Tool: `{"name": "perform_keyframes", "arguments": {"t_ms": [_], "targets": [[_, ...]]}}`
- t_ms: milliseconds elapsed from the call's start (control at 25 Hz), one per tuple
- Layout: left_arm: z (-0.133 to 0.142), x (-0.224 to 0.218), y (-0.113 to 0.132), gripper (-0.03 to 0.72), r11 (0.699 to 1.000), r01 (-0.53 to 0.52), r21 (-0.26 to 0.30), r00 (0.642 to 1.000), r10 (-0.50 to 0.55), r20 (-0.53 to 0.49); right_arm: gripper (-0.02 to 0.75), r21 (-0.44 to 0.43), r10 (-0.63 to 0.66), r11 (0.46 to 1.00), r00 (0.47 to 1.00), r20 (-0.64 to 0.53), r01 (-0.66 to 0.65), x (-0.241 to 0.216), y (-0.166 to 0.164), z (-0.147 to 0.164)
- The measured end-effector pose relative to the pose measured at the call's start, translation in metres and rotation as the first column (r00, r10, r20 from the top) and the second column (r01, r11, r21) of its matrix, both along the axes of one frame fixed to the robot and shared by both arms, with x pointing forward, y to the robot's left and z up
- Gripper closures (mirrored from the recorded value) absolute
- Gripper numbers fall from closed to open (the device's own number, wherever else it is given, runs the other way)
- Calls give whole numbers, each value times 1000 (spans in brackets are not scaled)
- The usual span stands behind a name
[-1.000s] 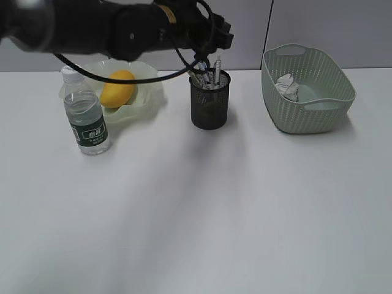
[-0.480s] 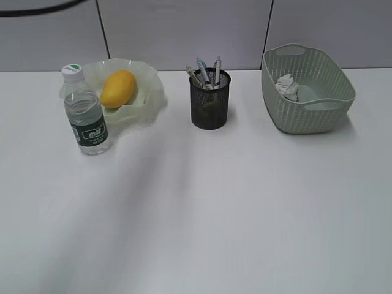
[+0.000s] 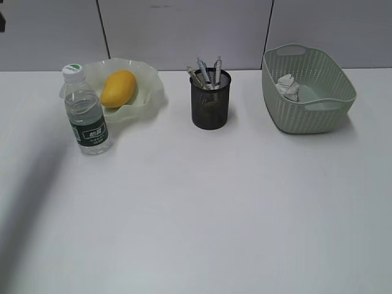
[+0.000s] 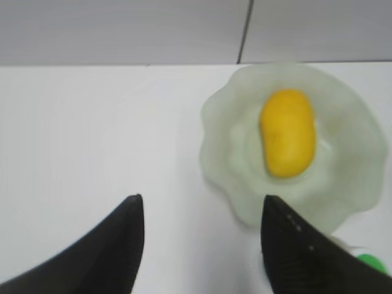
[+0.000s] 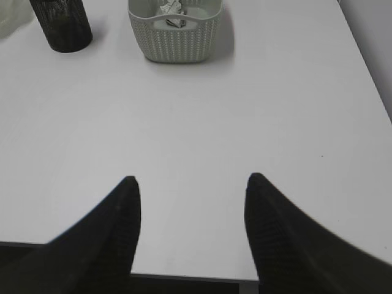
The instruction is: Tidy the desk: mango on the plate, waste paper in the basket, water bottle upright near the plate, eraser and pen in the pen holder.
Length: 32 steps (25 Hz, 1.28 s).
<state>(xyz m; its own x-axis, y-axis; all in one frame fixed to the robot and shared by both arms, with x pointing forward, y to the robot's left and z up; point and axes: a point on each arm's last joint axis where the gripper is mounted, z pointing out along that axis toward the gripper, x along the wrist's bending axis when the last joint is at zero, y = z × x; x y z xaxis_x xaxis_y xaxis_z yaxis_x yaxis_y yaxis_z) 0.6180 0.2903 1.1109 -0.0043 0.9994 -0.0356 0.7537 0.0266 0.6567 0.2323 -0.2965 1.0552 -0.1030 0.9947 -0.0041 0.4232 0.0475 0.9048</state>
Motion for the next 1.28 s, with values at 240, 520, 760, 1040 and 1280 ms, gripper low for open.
{"name": "perform_keyframes", "arguments": {"t_ms": [240, 520, 760, 1040, 1280], "targets": [[-10, -2, 6, 227, 1000, -8, 19, 996, 10, -84, 302, 0, 0, 1000, 1000, 0, 0, 0, 0, 0], [-18, -53, -2, 227, 999, 22, 28, 985, -17, -170, 302, 0, 0, 1000, 1000, 0, 0, 0, 0, 0], [-18, -149, 0, 227, 999, 34, 28, 970, -26, -242, 302, 0, 0, 1000, 1000, 0, 0, 0, 0, 0], [-18, -240, 5, 227, 999, 28, 26, 971, -21, -238, 302, 0, 0, 1000, 1000, 0, 0, 0, 0, 0], [-24, -310, 8, 227, 1000, 26, 10, 998, -25, -63, 302, 0, 0, 1000, 1000, 0, 0, 0, 0, 0]]}}
